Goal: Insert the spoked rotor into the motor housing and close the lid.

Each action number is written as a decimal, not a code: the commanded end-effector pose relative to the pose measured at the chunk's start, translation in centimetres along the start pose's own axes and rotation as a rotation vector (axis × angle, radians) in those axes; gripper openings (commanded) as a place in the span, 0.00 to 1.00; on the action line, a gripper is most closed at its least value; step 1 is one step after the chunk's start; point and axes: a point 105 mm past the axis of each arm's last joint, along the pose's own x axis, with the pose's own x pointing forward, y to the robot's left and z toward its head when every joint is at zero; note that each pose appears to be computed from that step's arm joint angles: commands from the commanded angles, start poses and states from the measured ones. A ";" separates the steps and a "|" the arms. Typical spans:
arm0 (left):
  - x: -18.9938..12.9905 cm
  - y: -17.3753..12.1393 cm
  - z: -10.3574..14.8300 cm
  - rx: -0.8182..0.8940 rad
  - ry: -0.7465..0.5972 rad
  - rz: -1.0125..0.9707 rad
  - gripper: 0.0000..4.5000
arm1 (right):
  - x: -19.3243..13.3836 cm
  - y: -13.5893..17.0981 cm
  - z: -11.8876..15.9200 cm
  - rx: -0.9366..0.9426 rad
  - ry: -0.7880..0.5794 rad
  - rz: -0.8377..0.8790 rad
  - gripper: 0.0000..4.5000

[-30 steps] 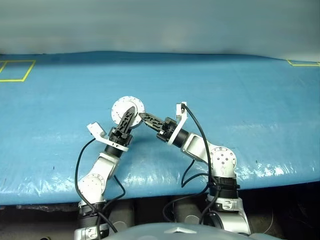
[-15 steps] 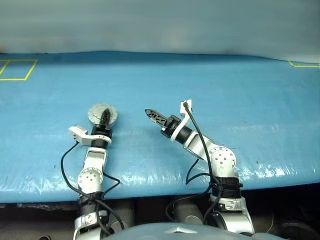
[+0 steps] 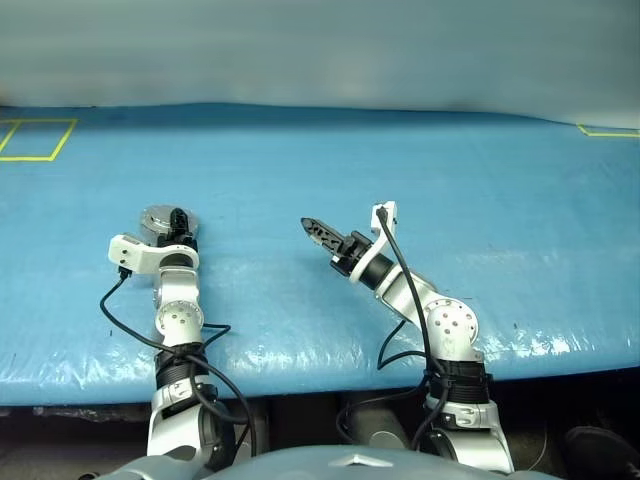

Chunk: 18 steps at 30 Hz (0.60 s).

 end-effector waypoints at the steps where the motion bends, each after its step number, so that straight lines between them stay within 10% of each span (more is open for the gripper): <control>1: -0.5 1.3 3.2 0.067 -0.134 0.095 0.99 | -0.2 1.0 0.9 -0.028 -0.035 0.034 0.63; 10: -3.0 0.5 8.8 0.259 -0.410 0.105 1.00 | 0.1 0.8 1.1 -0.056 -0.039 0.023 0.63; 15: -5.2 -7.2 9.6 0.373 -0.540 -0.349 1.00 | -0.2 0.3 2.5 -0.414 -0.113 -0.028 0.63; 18: -6.4 -11.0 6.3 0.512 -0.395 -0.663 1.00 | -0.9 -0.6 3.3 -0.615 -0.137 -0.067 0.63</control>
